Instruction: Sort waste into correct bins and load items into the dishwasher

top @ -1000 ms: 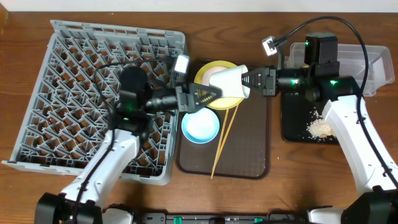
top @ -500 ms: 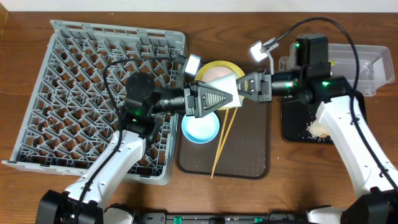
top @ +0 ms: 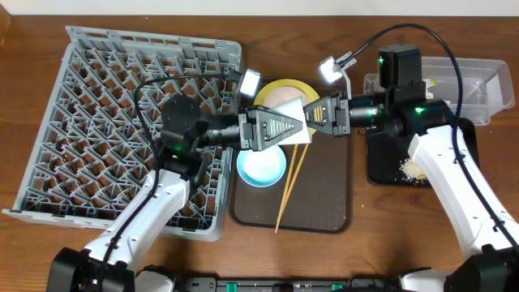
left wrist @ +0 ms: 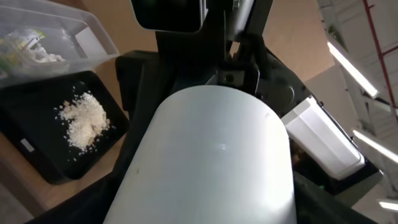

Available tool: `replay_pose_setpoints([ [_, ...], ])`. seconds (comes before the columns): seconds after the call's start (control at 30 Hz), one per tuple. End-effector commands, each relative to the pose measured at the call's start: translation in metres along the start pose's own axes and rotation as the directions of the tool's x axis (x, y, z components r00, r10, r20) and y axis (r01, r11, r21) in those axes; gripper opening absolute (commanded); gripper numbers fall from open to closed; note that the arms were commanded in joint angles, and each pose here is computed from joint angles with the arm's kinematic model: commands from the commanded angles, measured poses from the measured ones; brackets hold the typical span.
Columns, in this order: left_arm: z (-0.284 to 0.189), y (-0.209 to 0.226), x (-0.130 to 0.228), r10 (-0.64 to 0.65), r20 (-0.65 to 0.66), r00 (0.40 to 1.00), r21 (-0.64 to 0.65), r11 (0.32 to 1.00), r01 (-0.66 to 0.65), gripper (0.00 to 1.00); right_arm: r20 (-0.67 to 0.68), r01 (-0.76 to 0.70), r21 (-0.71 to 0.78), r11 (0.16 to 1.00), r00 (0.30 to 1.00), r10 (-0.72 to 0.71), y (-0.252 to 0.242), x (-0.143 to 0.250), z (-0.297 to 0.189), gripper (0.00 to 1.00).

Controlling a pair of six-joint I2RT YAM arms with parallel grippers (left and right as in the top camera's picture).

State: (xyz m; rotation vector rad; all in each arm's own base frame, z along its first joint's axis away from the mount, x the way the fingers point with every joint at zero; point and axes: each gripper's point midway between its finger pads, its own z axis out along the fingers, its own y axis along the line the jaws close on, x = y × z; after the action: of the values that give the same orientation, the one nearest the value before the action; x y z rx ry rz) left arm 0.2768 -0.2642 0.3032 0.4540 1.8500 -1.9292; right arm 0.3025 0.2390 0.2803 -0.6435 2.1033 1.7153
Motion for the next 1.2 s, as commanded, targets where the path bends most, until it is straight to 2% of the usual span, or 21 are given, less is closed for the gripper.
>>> replay_pose_setpoints([
  [0.0, 0.002, -0.005, -0.003, 0.005, 0.0, 1.0, 0.01, 1.0, -0.005, 0.54, -0.009, 0.015, 0.002, 1.0, 1.0, -0.015, 0.002, 0.0, 0.004, 0.02],
  [0.07, 0.002, -0.005, -0.003, 0.035, 0.0, 0.999, 0.009, 0.999, -0.035, 0.42, -0.006, 0.014, 0.017, 1.0, 1.0, -0.014, 0.0, 0.0, 0.004, 0.11],
  [0.2, 0.002, -0.003, -0.002, 0.127, -0.001, 0.992, 0.005, 0.992, -0.127, 0.38, -0.007, -0.003, 0.044, 0.999, 1.0, 0.003, -0.006, 0.001, 0.004, 0.22],
  [0.3, 0.001, 0.008, -0.001, 0.156, -0.003, 0.988, -0.027, 0.987, -0.156, 0.3, -0.007, 0.0, 0.05, 0.999, 1.0, 0.0, -0.008, 0.003, 0.001, 0.28],
  [0.4, -0.003, 0.032, -0.001, 0.144, 0.008, 0.99, -0.113, 0.983, -0.142, 0.21, 0.009, -0.008, 0.088, 0.996, 1.0, 0.008, -0.017, 0.001, -0.006, 0.33],
  [0.53, -0.019, 0.057, -0.006, 0.144, 0.033, 0.989, -0.211, 0.968, -0.134, 0.13, 0.052, -0.066, 0.262, 0.963, 0.997, 0.055, -0.051, 0.001, -0.025, 0.38],
  [0.6, -0.029, 0.062, -0.013, 0.141, 0.056, 0.988, -0.231, 0.965, -0.125, 0.08, 0.063, -0.092, 0.402, 0.911, 0.995, 0.072, -0.077, 0.006, -0.038, 0.43],
  [0.7, -0.043, 0.066, -0.023, 0.148, 0.09, 0.985, -0.257, 0.959, -0.12, 0.06, 0.058, -0.107, 0.615, 0.781, 0.994, 0.09, -0.113, 0.017, -0.06, 0.51],
  [0.77, -0.053, 0.07, -0.028, 0.143, 0.112, 0.983, -0.276, 0.955, -0.108, 0.06, 0.048, -0.1, 0.679, 0.727, 0.995, 0.092, -0.124, 0.021, -0.07, 0.52],
  [1.03, -0.094, 0.077, -0.04, 0.207, 0.152, 0.967, -0.372, 0.918, -0.138, 0.06, 0.032, -0.07, 0.706, 0.704, 0.997, 0.067, -0.129, 0.021, -0.078, 0.54],
  [1.17, -0.12, 0.081, -0.042, 0.251, 0.173, 0.952, -0.48, 0.866, -0.141, 0.06, 0.044, -0.087, 0.711, 0.697, 0.996, 0.08, -0.131, 0.022, -0.084, 0.54],
])
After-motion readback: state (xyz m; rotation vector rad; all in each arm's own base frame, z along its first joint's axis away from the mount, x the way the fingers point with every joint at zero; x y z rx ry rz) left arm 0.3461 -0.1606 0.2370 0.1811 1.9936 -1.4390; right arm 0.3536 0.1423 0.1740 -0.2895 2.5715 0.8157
